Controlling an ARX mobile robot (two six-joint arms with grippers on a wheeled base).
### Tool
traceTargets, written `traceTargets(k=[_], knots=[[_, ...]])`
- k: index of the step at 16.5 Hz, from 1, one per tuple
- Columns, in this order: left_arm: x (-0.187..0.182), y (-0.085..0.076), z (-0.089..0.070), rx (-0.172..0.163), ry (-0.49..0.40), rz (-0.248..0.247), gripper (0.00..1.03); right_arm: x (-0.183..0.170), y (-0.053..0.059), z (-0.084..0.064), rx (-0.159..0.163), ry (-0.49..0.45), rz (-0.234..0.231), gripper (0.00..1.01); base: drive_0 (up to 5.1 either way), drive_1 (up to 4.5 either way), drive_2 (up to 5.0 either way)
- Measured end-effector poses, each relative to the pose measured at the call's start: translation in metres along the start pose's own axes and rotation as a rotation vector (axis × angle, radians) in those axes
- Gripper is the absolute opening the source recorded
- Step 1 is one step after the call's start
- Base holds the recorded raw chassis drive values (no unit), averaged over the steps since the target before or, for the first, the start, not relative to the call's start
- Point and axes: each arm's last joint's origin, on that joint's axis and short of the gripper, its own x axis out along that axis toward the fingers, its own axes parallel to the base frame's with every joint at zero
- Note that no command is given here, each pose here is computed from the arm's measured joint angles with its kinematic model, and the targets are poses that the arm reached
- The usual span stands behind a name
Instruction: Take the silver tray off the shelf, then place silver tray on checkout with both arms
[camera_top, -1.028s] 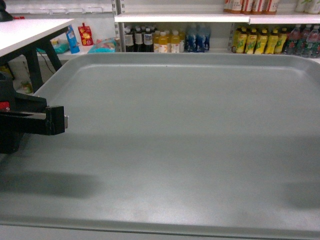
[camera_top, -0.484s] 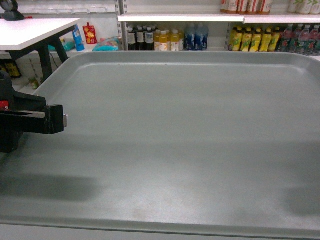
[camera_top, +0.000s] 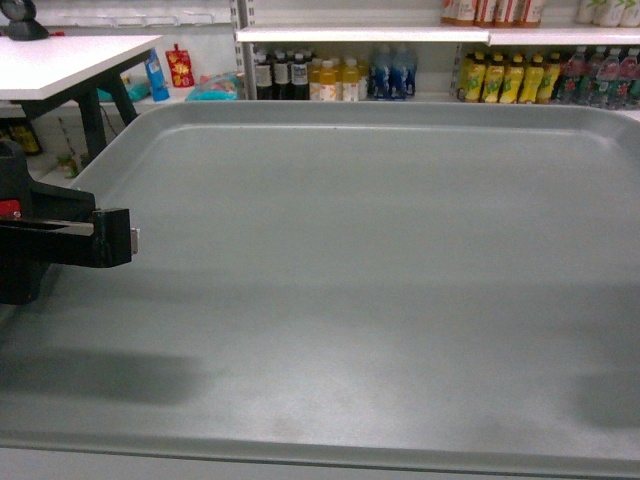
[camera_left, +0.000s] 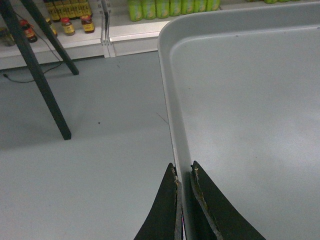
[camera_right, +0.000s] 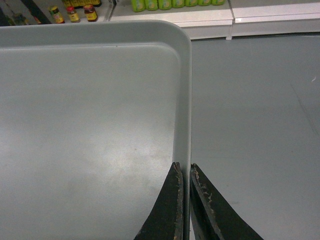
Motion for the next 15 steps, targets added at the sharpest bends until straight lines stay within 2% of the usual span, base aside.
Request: traceTargets(k=[15], knots=[[0.0003, 0.0008, -0.0003, 0.000, 0.003, 0.004, 0.04, 0.0006, 0.0003, -0.0004, -0.002, 0.002, 0.001, 0.02, -5.0, 2.45, 2.5]])
